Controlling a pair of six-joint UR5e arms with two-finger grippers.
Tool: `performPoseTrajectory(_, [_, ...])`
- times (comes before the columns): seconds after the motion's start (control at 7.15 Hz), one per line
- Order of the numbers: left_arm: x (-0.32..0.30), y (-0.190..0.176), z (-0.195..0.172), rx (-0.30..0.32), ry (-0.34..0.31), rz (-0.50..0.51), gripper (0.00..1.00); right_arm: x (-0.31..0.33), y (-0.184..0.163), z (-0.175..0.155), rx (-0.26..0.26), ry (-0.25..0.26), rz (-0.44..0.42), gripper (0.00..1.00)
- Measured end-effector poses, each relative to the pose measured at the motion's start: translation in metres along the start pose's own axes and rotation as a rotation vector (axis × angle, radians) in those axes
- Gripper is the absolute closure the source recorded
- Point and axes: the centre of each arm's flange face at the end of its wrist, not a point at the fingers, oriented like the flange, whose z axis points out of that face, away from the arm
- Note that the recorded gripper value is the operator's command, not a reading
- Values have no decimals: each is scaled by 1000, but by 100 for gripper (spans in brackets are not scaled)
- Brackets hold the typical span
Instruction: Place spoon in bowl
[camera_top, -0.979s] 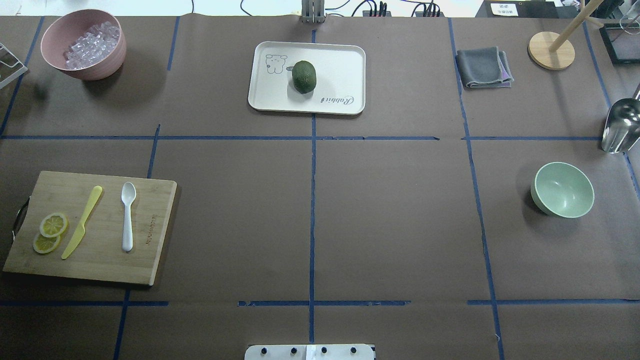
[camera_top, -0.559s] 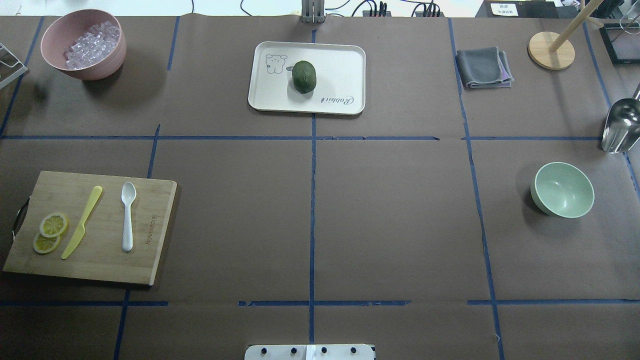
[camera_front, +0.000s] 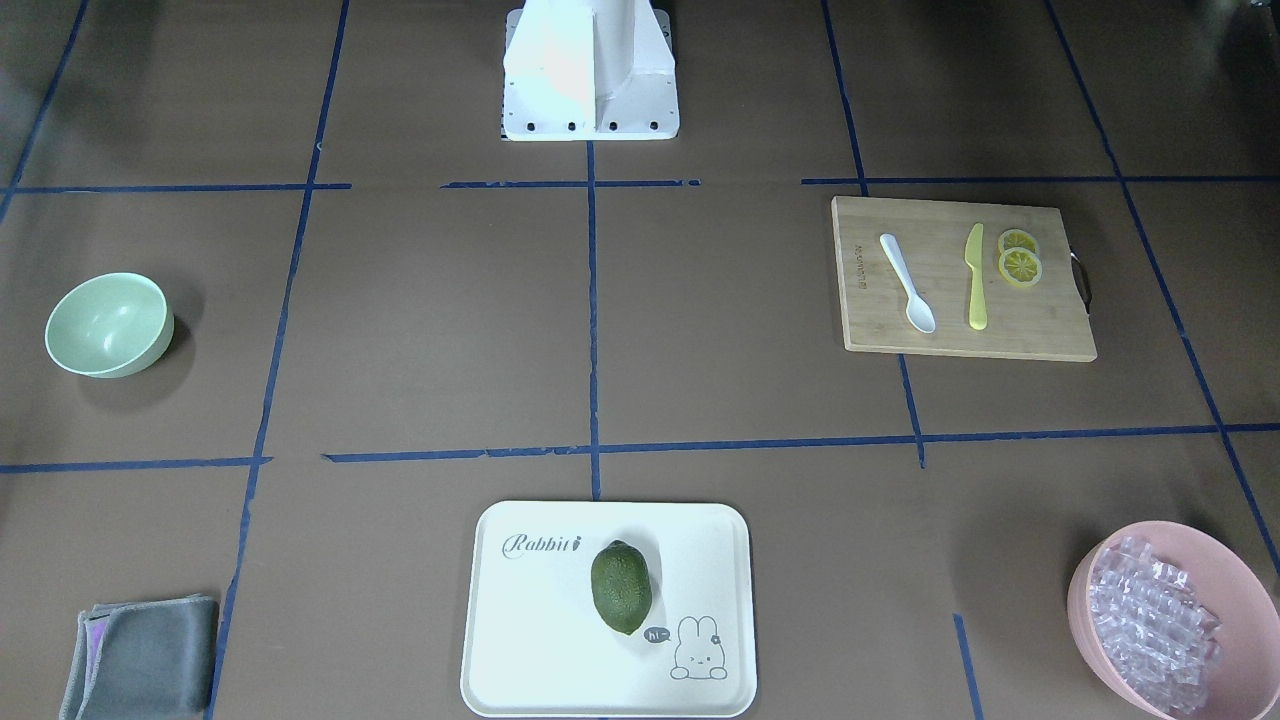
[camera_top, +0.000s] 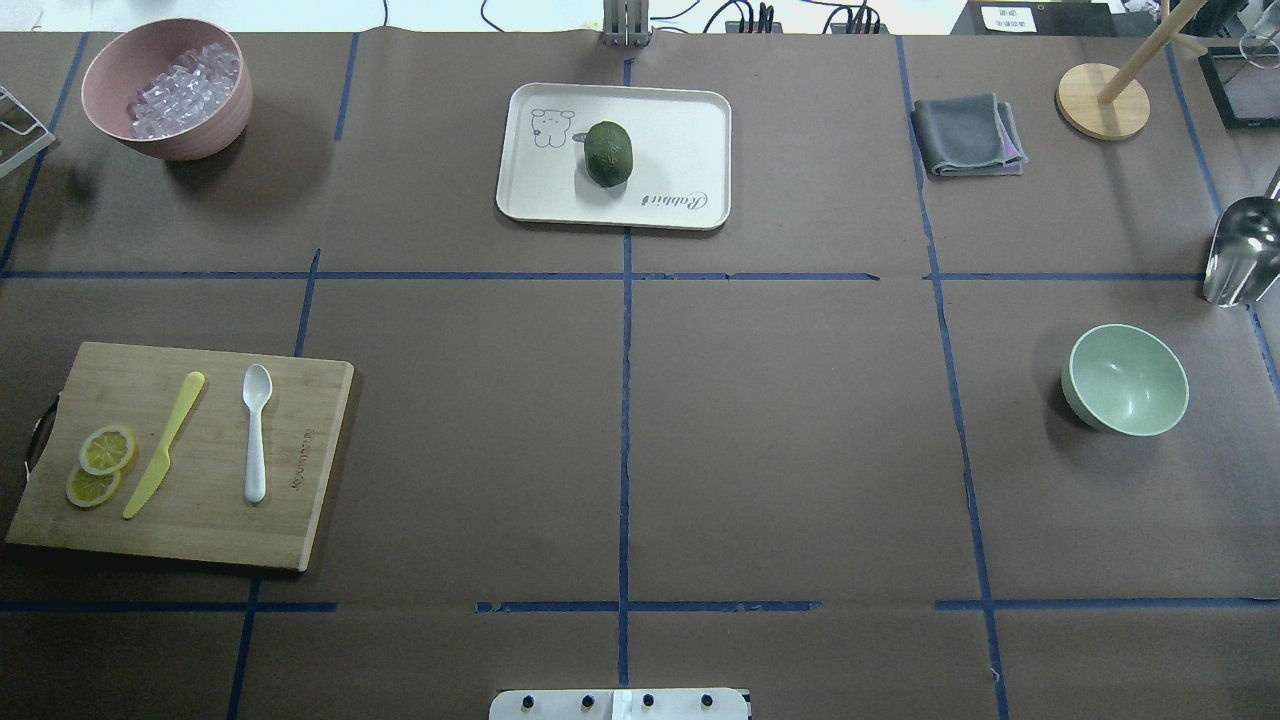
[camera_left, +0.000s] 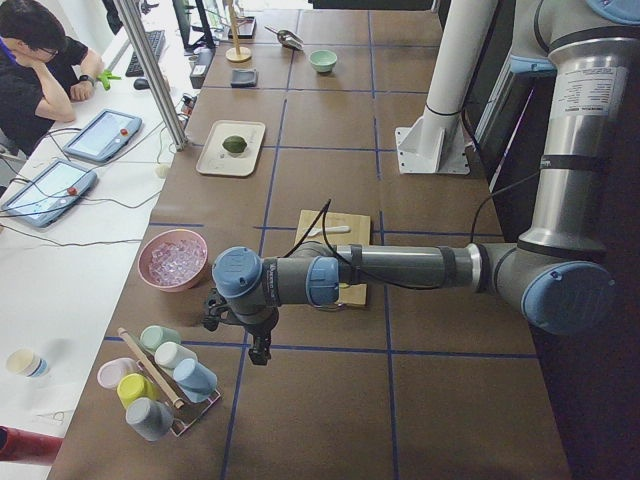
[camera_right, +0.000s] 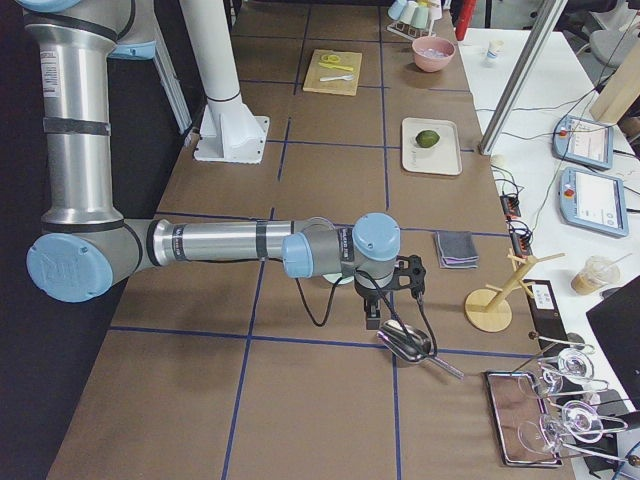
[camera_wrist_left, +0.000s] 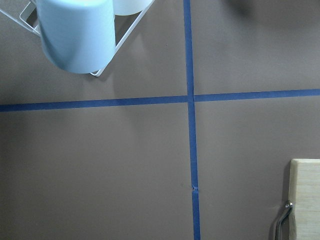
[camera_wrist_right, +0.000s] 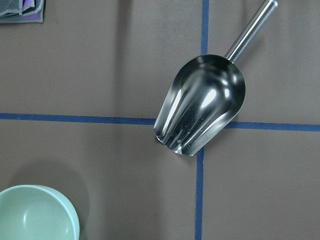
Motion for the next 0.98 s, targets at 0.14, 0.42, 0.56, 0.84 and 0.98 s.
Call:
performPoseTrajectory(0.14, [0, 1, 0, -1, 0, 0, 0, -18, 2, 8, -3, -4, 26, 1])
performPoseTrajectory(0.42, [0, 1, 0, 0, 0, 0, 0, -43, 25, 31, 57, -47, 89, 0])
performPoseTrajectory(0.56, [0, 1, 0, 0, 0, 0, 0, -63, 34, 45, 76, -83, 119, 0])
performPoseTrajectory(0.84, [-1, 2, 1, -2, 0, 0, 0, -100, 46, 78, 55, -87, 107, 0])
performPoseTrajectory(0.98, [-2, 3, 2, -2, 0, 0, 0, -112, 52, 96, 38, -63, 86, 0])
